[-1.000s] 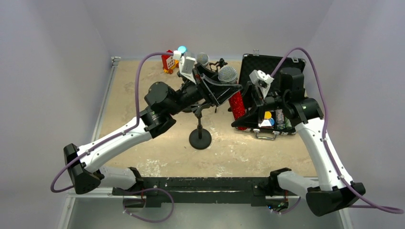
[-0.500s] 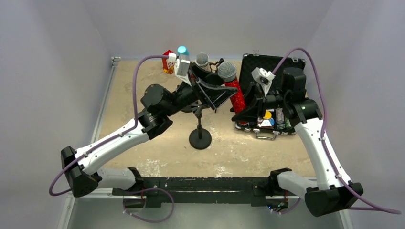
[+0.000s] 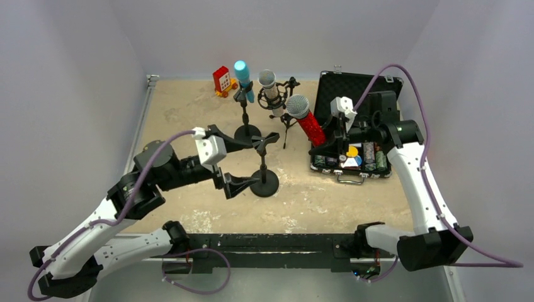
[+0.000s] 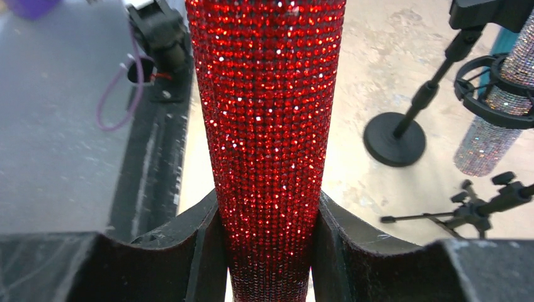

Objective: Attach the microphones to the stand

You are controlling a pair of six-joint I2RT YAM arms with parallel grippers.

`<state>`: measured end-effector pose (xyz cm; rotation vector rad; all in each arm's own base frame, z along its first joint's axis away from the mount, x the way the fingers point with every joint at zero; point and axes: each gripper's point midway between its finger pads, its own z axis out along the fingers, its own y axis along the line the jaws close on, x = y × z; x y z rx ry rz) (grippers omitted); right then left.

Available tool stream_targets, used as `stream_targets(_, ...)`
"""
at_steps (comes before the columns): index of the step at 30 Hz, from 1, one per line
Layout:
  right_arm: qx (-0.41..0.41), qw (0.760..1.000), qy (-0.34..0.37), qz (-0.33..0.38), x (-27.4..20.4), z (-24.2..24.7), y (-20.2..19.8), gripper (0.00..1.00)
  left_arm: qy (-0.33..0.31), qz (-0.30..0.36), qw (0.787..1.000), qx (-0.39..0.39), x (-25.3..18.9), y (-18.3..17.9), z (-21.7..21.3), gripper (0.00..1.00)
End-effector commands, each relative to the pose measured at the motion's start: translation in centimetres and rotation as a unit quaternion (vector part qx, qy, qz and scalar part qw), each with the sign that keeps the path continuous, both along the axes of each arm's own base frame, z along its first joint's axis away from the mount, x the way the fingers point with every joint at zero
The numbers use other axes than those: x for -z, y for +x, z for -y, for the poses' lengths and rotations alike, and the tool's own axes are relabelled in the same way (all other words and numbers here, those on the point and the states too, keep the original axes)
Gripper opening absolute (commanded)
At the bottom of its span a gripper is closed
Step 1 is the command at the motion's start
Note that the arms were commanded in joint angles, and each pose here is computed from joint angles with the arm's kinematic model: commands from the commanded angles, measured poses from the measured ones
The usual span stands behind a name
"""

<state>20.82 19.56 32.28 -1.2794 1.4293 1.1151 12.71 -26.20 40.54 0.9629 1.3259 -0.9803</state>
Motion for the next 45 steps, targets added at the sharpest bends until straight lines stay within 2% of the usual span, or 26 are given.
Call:
stream_targets(1,-0.032,0.989,-0.037,0.140,0.7,0.5,1.6,0.00,0.156,0.034,0.986,-0.052,8.5,2.3,-2.6,0.96)
stream_targets(4,-0.055,0.984,-0.036,0.168,1.0,0.3,2.0,0.00,0.154,0.049,0.985,-0.066,9.1,3.8,-2.5,0.97)
stream_targets(12,-0.077,0.985,-0.023,0.150,1.7,-1.1,2.7,0.00,0.097,0.092,0.988,-0.074,8.6,7.5,-0.5,0.99)
stream_targets(19,-0.093,0.985,-0.019,0.141,2.1,-2.4,3.3,0.00,0.062,0.090,0.988,-0.106,8.2,10.0,0.5,0.99)
stream_targets(29,-0.108,0.988,0.001,0.110,2.0,-4.3,5.7,0.00,0.047,0.078,0.991,-0.101,9.3,11.4,1.6,0.95)
stream_targets(37,-0.115,0.989,0.002,0.093,3.4,-5.7,6.8,0.00,0.041,0.052,0.991,-0.113,11.1,11.4,1.2,0.60)
stream_targets(40,-0.118,0.989,0.003,0.085,4.1,-6.1,7.0,0.00,0.034,0.045,0.992,-0.117,11.4,11.3,1.0,0.22)
stream_targets(43,-0.126,0.989,0.006,0.078,4.5,-6.5,6.8,0.00,0.030,0.032,0.993,-0.110,11.7,11.0,1.2,0.09)
stream_targets(45,-0.133,0.988,0.009,0.074,4.9,-6.8,6.6,0.00,0.028,0.026,0.994,-0.106,11.8,10.8,1.3,0.05)
